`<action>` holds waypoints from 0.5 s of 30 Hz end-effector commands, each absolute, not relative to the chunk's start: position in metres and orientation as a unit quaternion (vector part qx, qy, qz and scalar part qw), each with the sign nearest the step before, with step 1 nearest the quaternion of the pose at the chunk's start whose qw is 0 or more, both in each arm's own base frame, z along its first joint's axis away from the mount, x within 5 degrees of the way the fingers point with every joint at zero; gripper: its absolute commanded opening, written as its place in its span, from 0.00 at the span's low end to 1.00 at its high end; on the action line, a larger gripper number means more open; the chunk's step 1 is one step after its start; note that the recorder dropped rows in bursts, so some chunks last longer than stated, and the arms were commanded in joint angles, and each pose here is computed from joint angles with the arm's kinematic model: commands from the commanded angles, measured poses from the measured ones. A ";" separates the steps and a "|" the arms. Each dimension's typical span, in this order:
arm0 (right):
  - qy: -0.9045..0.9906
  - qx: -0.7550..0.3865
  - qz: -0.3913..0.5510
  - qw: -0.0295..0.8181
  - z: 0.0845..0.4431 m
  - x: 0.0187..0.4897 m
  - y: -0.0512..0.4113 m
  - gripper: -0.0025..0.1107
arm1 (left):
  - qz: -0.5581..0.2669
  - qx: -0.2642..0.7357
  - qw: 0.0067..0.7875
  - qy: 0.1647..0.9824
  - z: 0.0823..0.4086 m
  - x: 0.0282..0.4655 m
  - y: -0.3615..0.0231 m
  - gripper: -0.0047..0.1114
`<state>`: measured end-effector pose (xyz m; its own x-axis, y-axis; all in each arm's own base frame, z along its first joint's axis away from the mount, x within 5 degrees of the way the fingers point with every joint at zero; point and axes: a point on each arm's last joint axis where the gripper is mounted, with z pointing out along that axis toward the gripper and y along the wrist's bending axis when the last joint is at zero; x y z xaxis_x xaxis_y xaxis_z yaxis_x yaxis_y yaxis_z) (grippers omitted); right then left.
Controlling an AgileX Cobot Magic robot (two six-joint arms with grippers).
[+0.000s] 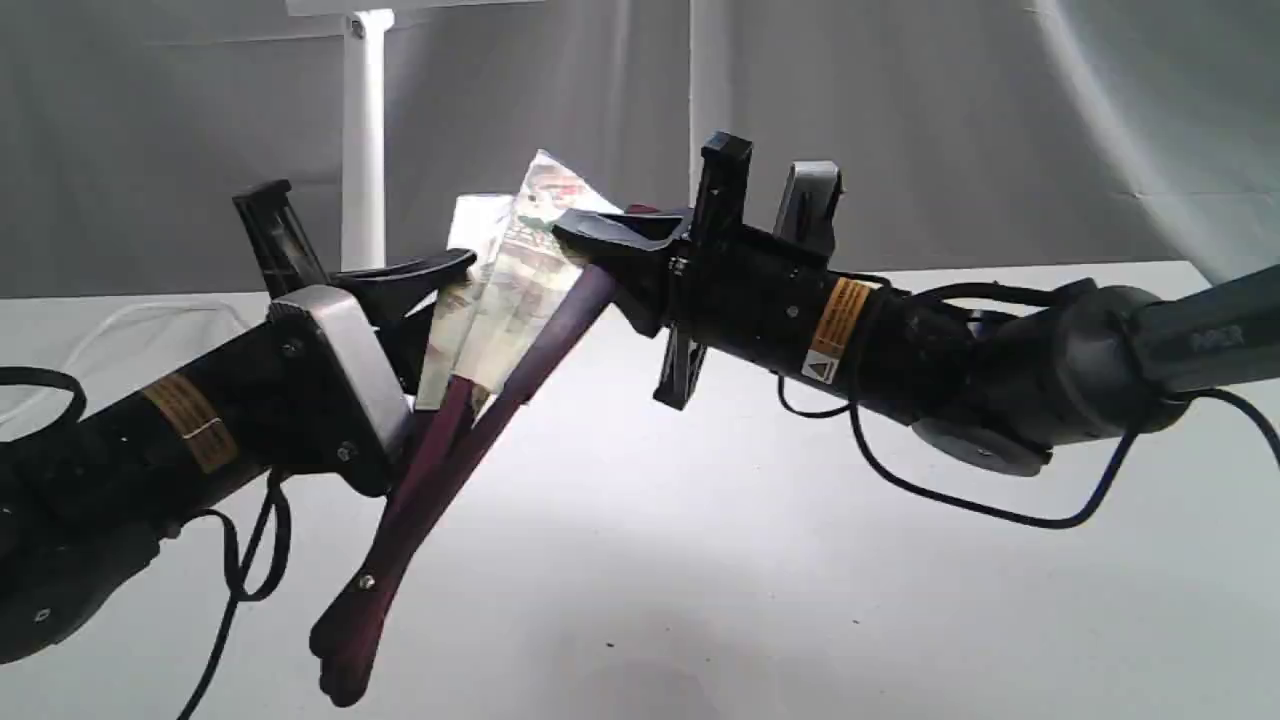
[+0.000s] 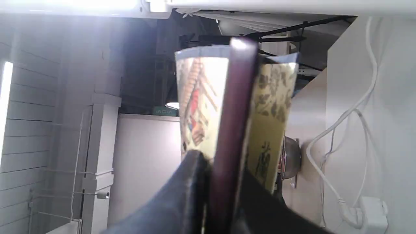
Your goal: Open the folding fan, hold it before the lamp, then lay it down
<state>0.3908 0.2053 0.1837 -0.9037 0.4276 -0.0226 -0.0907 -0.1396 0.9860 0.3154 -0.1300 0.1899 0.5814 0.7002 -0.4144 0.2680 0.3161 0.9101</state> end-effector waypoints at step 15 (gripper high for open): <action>0.646 0.114 0.726 0.205 0.183 0.401 0.179 0.02 | 0.090 0.474 0.709 0.514 0.194 0.319 -0.126 0.77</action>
<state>0.3984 0.1841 0.1807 -0.8942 0.4398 -0.0835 -0.1325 -0.0820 0.9878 0.3189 -0.1255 0.1916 0.4722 0.6305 -0.6161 0.3547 0.5039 0.7876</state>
